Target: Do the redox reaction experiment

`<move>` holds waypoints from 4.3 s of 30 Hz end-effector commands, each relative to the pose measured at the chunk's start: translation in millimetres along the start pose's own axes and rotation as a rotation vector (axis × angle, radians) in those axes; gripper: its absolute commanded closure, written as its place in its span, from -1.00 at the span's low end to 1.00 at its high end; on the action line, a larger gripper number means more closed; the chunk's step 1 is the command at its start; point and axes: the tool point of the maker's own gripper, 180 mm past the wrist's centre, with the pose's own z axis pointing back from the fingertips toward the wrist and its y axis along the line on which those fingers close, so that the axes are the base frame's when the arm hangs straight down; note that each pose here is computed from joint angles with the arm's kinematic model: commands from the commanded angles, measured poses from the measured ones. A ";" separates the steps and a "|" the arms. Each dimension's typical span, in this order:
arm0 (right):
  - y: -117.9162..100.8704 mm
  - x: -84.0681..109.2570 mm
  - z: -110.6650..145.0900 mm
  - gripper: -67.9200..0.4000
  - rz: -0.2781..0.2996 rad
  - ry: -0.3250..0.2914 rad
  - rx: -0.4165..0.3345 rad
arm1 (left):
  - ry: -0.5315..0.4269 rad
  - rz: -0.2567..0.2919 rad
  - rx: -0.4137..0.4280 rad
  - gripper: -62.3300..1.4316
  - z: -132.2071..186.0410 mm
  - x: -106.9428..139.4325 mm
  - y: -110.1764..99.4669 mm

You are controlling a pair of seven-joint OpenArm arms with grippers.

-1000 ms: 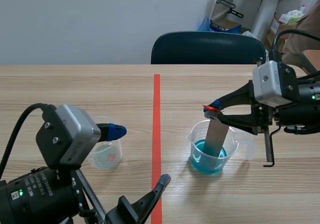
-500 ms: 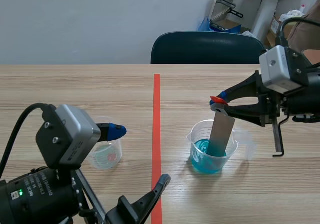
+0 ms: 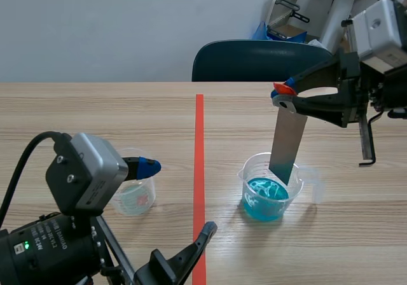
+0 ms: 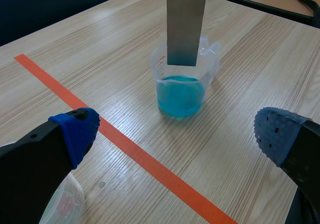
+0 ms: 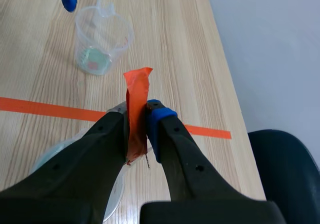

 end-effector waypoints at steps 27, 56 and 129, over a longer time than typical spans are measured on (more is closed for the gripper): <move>-9.9 66.0 4.0 0.97 0.139 -0.108 0.027 | -0.030 0.008 0.001 -1.00 -1.3 7.4 -1.1; -15.0 85.5 8.2 0.97 0.156 -0.147 0.014 | -0.030 0.008 0.001 -1.00 -1.4 7.4 -1.1; -9.5 82.3 7.2 0.97 0.134 -0.148 0.019 | -0.030 0.008 0.001 -1.00 -1.4 7.4 -1.1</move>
